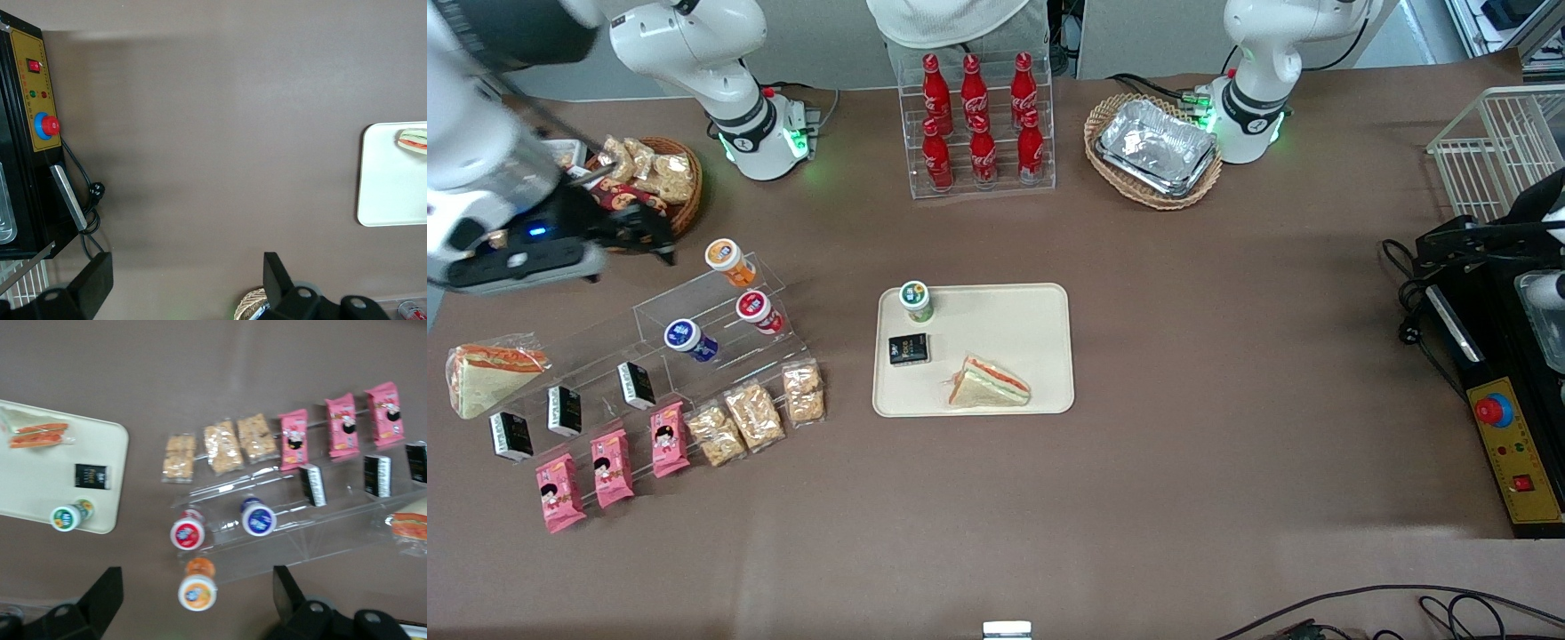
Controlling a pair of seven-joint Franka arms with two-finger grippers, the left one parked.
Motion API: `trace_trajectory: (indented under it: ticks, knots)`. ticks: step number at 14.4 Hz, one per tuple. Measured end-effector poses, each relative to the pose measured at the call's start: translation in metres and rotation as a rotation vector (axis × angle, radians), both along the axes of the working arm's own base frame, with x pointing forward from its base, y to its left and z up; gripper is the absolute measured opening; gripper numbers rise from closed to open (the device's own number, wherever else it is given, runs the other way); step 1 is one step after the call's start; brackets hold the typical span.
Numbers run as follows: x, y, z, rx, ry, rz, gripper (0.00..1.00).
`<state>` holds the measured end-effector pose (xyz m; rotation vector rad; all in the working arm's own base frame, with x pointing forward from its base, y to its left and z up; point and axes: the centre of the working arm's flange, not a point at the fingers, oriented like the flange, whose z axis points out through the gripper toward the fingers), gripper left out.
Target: Place green gum on tray
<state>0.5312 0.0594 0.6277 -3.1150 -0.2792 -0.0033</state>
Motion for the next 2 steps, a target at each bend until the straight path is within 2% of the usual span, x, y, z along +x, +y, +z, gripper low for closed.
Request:
trace_trajectory:
  ticks: [2]
  knots:
    - [0.005,-0.047,-0.004,0.032,0.008,-0.035,1.00]
